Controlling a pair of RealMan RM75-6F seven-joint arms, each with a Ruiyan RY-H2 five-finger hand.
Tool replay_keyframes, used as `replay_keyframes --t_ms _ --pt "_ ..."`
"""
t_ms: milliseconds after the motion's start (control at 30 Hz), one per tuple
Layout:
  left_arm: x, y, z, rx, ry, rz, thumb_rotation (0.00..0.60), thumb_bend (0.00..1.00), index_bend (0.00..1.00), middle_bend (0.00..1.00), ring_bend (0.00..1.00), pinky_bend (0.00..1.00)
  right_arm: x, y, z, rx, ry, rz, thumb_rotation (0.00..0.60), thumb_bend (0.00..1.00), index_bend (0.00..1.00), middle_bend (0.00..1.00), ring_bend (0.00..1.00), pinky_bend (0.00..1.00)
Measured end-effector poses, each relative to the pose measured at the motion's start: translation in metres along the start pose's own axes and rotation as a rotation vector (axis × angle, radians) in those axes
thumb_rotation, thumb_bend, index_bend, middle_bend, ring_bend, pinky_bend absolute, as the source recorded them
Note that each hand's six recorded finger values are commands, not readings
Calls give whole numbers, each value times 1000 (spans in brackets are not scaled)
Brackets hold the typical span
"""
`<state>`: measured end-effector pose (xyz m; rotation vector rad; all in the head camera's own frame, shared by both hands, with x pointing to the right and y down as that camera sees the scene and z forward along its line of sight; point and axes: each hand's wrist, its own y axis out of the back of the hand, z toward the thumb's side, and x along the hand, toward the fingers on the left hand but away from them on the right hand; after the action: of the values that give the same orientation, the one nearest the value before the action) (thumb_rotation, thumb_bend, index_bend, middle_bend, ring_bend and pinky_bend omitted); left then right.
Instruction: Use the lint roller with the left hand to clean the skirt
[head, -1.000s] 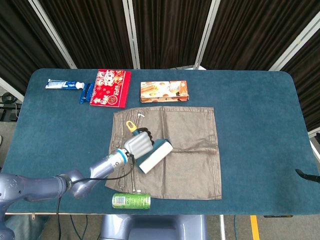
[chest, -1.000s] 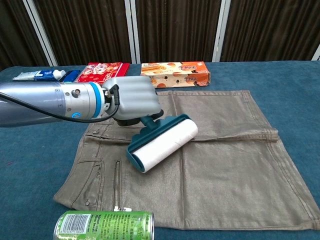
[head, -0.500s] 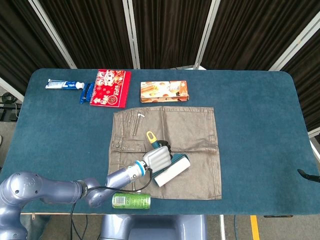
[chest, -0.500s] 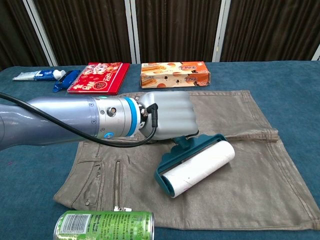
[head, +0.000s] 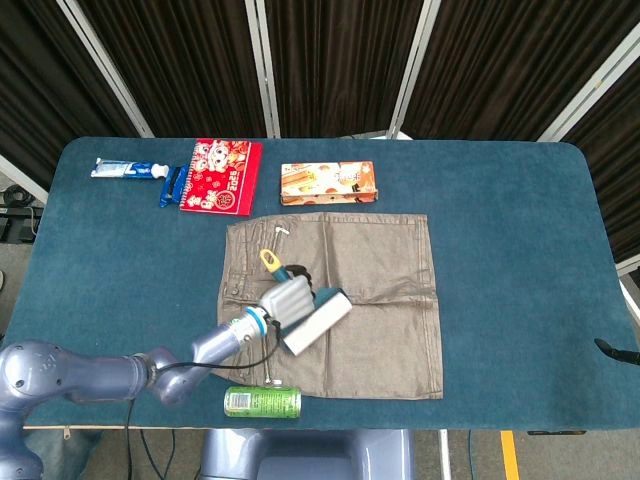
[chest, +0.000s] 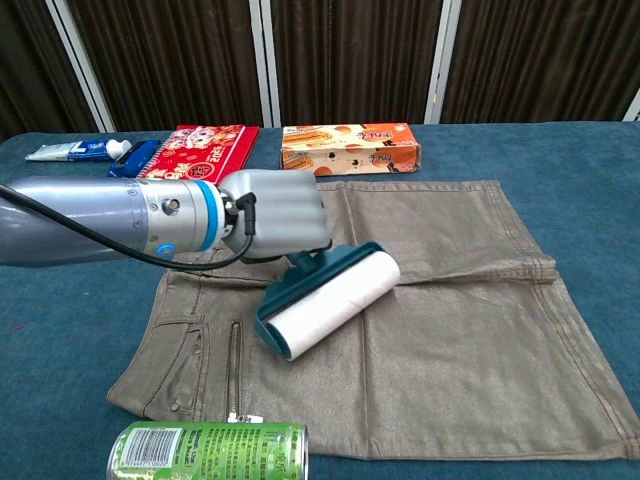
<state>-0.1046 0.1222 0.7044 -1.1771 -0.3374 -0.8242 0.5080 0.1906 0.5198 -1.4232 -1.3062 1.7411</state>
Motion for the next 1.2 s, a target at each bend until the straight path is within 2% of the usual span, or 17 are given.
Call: replay_keyframes --t_ms 200,400,933,1200 --pt "-20 -46 -33 1 66 -94 600 821 606 463 360 419 0 -1 2 7 5 0 600 0 0 0 0 0" --pt "-38 -87 -45 -24 99 -169 600 822 606 463 360 419 1 -3 6 18 12 1 600 0 0 0 0 0" --pt "-76 -148 -65 -78 167 -285 600 821 606 463 361 421 0 -5 7 24 11 8 600 0 0 0 0 0" --pt "-93 -162 -73 -156 220 -293 600 823 606 463 362 422 2 -6 10 27 20 9 600 0 0 0 0 0"
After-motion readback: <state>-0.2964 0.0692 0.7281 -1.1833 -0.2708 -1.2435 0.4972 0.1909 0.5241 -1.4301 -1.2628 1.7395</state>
